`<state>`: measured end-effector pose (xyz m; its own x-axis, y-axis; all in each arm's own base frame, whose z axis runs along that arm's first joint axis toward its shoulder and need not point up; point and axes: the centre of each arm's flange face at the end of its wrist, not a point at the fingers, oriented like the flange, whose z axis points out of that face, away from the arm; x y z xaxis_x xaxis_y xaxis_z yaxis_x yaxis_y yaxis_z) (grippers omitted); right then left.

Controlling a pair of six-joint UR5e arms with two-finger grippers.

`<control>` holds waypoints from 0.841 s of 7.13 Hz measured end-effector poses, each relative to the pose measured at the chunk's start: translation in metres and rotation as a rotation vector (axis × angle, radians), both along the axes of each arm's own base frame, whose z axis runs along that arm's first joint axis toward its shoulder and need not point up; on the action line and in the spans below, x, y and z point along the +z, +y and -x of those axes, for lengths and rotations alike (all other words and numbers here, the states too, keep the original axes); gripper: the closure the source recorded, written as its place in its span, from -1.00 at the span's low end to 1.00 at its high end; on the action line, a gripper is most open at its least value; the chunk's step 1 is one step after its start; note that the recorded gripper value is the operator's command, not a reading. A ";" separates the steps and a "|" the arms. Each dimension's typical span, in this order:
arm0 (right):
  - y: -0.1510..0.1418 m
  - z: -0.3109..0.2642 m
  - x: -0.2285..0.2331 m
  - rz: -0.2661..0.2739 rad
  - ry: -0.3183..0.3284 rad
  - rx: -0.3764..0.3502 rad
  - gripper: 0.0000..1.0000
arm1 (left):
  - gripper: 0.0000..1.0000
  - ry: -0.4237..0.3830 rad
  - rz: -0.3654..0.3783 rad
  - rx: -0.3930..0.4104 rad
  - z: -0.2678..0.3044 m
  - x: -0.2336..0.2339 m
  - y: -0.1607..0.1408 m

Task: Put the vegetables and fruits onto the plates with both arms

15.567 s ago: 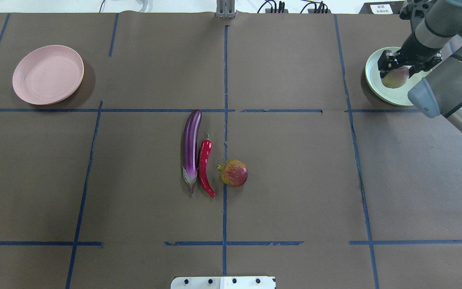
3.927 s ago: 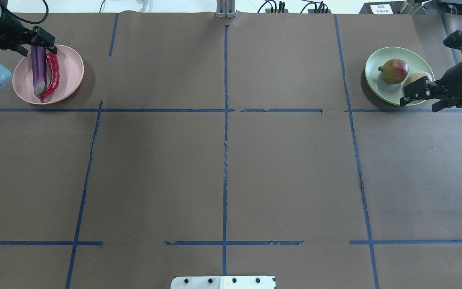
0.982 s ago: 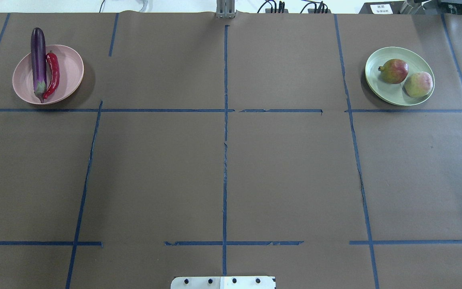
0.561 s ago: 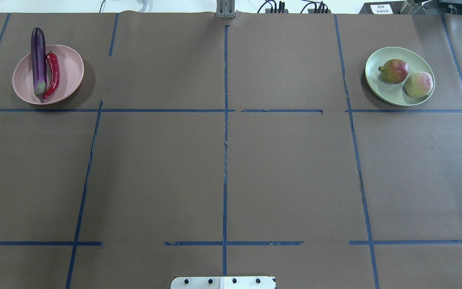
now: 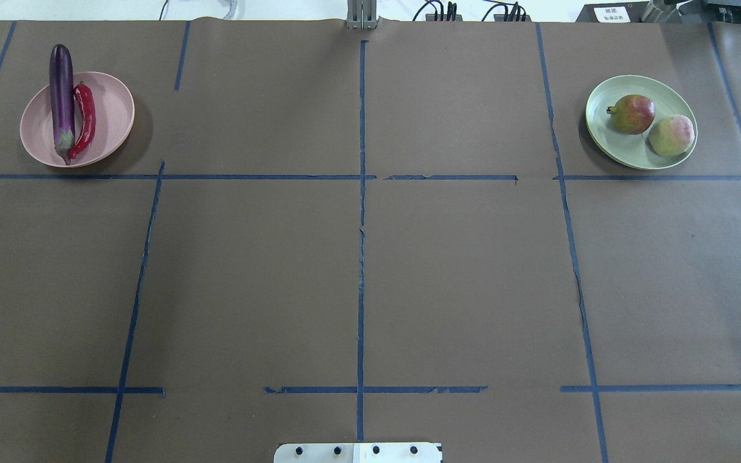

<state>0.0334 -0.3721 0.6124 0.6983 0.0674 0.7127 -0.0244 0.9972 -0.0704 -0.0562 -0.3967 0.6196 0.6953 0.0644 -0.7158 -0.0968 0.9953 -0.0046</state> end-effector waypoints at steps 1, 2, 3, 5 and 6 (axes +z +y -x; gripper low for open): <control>-0.002 0.007 -0.006 0.005 0.004 0.001 -1.00 | -1.00 -0.001 0.000 0.001 0.000 0.000 -0.002; -0.002 0.010 -0.009 -0.014 0.009 -0.018 -1.00 | -1.00 -0.002 -0.001 0.001 0.000 0.000 -0.003; -0.001 0.011 -0.010 -0.042 0.014 -0.048 -1.00 | -1.00 -0.002 -0.001 0.001 0.000 0.000 -0.004; 0.000 0.011 -0.009 -0.078 0.020 -0.086 -1.00 | -1.00 -0.003 0.003 0.002 0.000 0.001 -0.004; 0.000 0.011 -0.009 -0.099 0.020 -0.109 -1.00 | -1.00 -0.003 0.004 0.002 0.000 0.001 -0.004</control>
<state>0.0226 -0.3720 0.6035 0.7115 -0.0795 0.6981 0.0838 0.9961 0.0280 -0.0557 -0.4009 0.6207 0.6974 0.0626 -0.7139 -0.0984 0.9951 -0.0088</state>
